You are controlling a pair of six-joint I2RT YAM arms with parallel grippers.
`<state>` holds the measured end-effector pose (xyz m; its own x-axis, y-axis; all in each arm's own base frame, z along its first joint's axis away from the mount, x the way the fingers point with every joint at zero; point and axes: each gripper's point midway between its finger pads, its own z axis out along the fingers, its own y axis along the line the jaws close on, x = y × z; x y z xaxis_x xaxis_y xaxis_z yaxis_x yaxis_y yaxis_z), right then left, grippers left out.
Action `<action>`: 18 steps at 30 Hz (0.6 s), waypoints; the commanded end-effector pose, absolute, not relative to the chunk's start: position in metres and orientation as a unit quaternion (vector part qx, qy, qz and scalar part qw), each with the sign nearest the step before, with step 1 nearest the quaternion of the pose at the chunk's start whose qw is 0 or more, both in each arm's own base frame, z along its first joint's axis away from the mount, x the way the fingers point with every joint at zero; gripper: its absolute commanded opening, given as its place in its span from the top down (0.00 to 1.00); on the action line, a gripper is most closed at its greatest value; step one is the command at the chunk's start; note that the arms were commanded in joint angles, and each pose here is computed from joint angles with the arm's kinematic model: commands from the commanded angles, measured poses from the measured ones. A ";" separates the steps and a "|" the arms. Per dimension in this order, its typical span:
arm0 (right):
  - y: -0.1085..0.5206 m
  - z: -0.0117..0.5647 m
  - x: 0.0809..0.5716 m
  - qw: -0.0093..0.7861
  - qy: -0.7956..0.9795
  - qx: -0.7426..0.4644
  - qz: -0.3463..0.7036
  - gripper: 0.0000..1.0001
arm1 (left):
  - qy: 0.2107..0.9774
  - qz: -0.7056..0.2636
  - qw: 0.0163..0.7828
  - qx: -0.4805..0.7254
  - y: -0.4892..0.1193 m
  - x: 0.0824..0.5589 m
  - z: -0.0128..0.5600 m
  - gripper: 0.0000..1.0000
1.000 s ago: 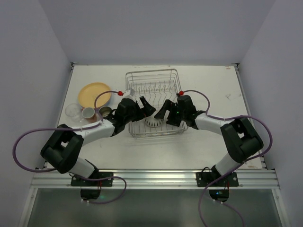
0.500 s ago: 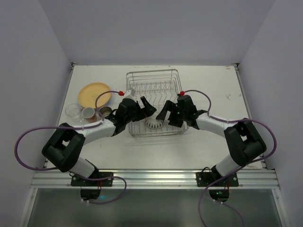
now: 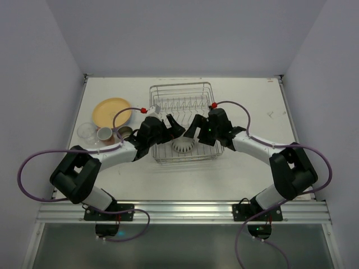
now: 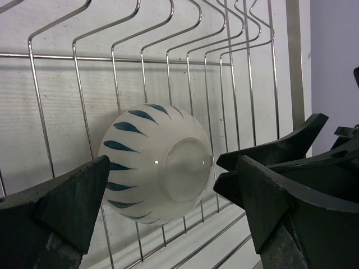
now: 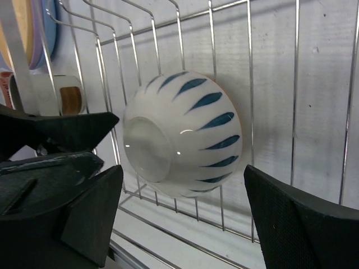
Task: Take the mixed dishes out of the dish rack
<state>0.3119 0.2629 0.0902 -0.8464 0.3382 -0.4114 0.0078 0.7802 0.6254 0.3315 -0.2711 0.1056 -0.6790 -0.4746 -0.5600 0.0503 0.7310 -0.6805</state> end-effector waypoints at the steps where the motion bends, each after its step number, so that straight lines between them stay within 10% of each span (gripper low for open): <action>1: 0.269 0.120 0.325 0.298 0.894 0.082 0.326 0.10 | 0.845 -0.337 0.395 -0.126 -0.271 0.341 0.112 0.00; 18: 0.277 0.095 0.306 0.266 0.887 0.130 0.355 0.11 | 0.844 -0.339 0.397 -0.126 -0.271 0.342 0.114 0.00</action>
